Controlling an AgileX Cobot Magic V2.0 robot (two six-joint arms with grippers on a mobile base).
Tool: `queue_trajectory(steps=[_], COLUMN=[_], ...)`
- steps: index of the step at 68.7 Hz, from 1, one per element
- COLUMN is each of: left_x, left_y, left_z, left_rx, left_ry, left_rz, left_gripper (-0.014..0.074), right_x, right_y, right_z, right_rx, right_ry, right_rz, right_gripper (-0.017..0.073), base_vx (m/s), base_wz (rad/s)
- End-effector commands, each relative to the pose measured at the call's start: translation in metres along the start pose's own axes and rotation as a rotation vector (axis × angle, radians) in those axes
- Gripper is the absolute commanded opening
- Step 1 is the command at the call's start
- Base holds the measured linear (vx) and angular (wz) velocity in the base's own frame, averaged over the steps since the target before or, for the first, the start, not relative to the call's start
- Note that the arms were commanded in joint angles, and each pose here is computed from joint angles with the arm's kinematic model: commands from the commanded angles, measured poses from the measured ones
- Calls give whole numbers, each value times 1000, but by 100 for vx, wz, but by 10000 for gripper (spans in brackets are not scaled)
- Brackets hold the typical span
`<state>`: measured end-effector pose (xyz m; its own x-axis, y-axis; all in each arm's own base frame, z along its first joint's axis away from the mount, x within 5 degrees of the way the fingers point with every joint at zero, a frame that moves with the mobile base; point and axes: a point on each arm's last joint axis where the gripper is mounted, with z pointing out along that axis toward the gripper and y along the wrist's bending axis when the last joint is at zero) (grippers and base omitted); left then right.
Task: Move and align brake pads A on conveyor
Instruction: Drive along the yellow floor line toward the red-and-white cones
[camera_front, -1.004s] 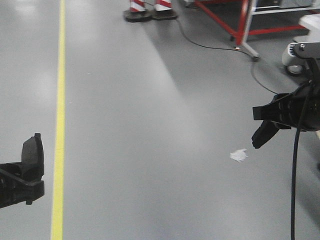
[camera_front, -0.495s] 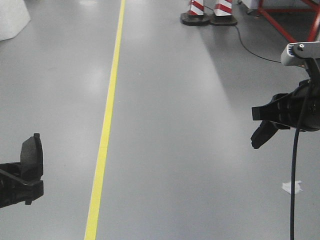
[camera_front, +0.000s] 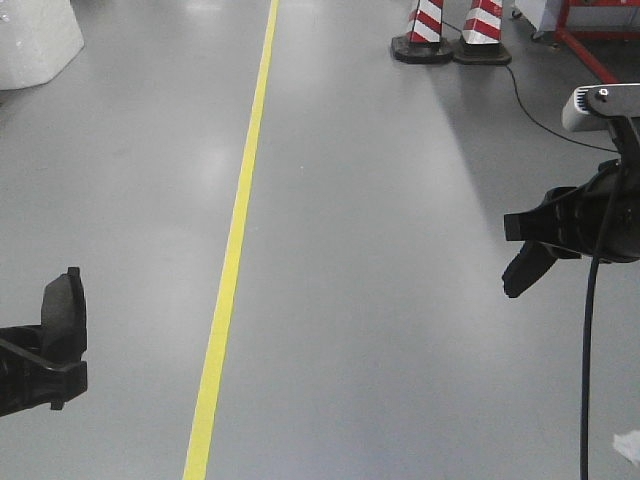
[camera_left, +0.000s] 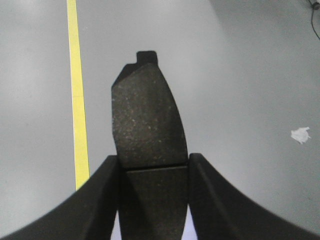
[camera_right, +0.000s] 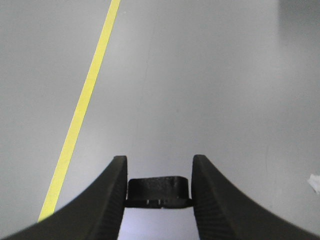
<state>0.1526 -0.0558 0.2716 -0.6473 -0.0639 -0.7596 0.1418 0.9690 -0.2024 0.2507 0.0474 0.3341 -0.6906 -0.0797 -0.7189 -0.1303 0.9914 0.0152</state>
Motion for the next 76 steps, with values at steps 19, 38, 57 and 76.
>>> queue_trajectory(steps=[19, 38, 57, 76], left_x=[-15, -15, -15, -15], left_y=[-5, -5, -5, -5], left_z=[-7, -7, -7, -7], left_rx=[41, 41, 41, 41], left_ry=[-110, -110, -110, -110], left_rz=[3, 3, 3, 3], left_gripper=[2, 2, 2, 2], right_x=[-16, -16, -16, -16], right_y=[0, 0, 0, 0], right_z=[-16, -16, -16, -16], right_rx=[-5, -5, -5, -5], right_ry=[-134, -134, -133, -133], right_rz=[-5, -5, -5, -5], right_gripper=[4, 4, 4, 4], base_vx=[51, 51, 51, 52], base_wz=[1, 0, 3, 5])
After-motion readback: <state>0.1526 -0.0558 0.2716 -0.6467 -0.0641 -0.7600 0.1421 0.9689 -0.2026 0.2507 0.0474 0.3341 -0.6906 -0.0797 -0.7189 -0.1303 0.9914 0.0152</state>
